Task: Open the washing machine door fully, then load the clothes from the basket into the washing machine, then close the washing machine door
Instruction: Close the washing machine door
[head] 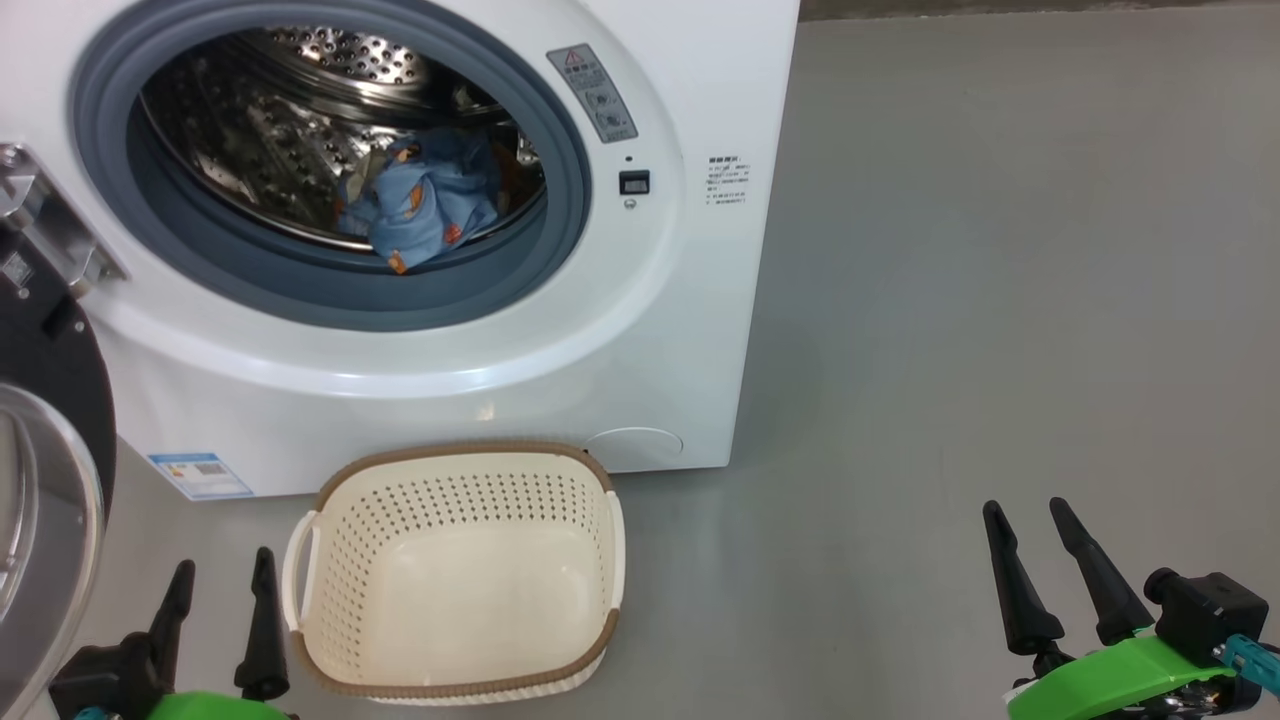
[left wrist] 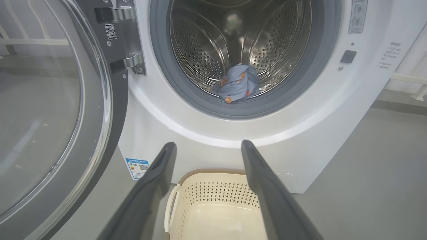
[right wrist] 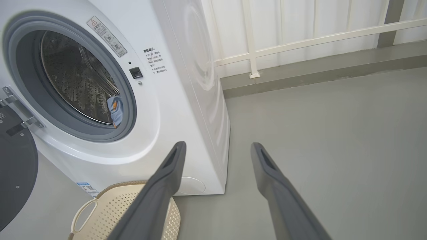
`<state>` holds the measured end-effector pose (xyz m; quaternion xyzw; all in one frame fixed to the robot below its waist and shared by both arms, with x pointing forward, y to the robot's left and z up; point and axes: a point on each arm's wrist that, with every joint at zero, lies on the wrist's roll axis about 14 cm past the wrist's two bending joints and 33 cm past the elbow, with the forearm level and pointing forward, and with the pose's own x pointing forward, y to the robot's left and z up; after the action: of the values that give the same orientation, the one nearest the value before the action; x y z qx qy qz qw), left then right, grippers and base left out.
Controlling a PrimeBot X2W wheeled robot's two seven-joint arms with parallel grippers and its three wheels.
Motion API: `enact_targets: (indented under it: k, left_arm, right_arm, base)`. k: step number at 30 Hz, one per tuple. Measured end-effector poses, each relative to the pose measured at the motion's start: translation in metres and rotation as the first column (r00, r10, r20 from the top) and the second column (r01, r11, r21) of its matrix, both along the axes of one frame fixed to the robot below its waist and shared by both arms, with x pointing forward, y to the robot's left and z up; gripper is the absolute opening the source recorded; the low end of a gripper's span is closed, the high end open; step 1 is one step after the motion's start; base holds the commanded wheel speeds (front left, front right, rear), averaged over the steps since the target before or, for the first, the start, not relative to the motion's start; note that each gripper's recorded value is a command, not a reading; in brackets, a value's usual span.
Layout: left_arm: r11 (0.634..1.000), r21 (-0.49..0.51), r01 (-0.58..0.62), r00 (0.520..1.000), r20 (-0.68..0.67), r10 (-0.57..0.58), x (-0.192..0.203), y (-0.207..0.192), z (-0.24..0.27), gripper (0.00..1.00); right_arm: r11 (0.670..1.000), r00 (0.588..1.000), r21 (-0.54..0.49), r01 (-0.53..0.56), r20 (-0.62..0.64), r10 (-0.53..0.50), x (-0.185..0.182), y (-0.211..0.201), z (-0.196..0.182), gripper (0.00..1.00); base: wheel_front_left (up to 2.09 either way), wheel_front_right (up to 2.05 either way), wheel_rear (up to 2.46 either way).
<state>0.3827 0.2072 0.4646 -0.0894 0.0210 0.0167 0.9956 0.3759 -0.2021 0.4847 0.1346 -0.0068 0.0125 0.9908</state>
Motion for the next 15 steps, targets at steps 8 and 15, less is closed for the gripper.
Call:
enact_targets:
  k: [8,15]
  left_arm:
    - [1.0,-0.005,0.002,1.0,0.009,-0.002,-0.0006,-0.0004,0.0028,1.0]
    - [1.0,-0.004,0.0,1.0,0.016,0.0,-0.0023,0.0003,0.0052,1.0]
  right_arm:
    - [1.0,1.0,0.001,-0.006,0.0,0.006,0.0015,0.0019,-0.0001,1.0]
    - [1.0,1.0,0.001,-0.013,0.003,0.013,0.0033,0.0044,0.0008,1.0]
  base:
    - [-0.4,0.4,0.0]
    - [0.0,0.0,0.0]
